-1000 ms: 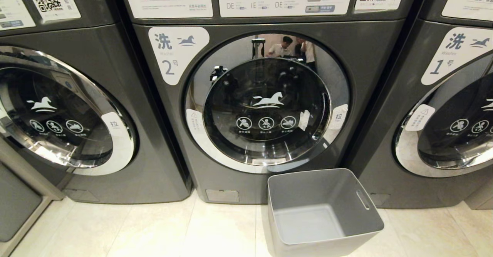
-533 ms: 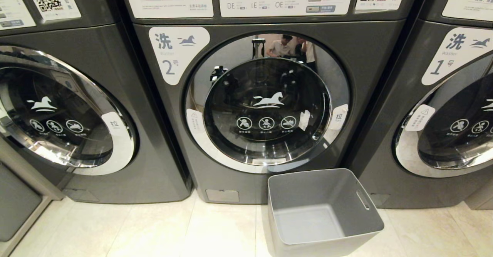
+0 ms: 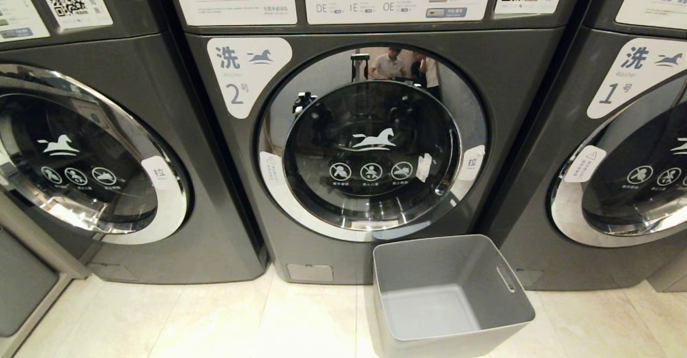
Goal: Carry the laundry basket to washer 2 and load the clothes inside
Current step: Press the washing machine switch
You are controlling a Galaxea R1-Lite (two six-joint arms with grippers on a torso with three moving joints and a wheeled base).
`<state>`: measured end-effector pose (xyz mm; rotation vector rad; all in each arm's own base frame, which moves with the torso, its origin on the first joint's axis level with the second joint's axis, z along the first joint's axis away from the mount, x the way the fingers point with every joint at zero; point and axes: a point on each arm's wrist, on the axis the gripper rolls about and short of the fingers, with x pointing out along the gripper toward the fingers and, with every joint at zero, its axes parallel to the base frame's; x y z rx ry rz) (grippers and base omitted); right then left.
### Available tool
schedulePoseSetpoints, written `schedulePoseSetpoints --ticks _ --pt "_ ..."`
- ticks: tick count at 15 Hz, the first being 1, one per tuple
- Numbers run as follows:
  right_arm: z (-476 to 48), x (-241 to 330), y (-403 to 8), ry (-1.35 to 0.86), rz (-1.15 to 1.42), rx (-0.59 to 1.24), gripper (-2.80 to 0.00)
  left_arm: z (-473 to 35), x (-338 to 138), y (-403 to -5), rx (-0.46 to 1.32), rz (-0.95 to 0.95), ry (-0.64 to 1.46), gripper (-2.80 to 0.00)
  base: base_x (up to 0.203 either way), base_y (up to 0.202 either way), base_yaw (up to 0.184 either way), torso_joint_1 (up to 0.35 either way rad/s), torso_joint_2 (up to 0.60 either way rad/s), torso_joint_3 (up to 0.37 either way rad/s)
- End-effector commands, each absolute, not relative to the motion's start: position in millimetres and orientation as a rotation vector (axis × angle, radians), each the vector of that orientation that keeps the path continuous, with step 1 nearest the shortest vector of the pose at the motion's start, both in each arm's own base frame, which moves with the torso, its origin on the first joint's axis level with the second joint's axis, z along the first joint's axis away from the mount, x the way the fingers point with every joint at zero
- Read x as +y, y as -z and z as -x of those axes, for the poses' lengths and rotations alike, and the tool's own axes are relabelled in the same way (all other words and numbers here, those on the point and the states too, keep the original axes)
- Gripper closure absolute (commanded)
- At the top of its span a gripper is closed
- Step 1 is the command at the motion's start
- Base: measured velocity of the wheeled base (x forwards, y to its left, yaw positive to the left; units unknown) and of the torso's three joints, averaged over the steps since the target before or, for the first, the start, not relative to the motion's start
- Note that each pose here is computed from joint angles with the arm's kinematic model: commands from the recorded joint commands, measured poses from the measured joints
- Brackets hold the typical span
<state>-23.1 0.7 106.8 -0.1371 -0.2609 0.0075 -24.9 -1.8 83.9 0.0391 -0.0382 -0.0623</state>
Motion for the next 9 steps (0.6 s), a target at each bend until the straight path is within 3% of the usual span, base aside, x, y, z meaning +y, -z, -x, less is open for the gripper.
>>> schedulePoseSetpoints --ticks 1,9 --pt "23.6 0.7 -96.2 -0.008 0.143 -0.274 0.0 24.9 -1.8 -83.9 -0.04 -0.049 0.063 0.0 0.0 0.0 0.0 0.0 0.0 0.0" --pt "23.7 0.7 -96.4 -0.008 0.144 -0.276 0.0 22.9 -0.3 -75.4 -0.001 -0.08 -0.003 0.0 0.0 -0.014 0.0 0.0 0.0 0.001"
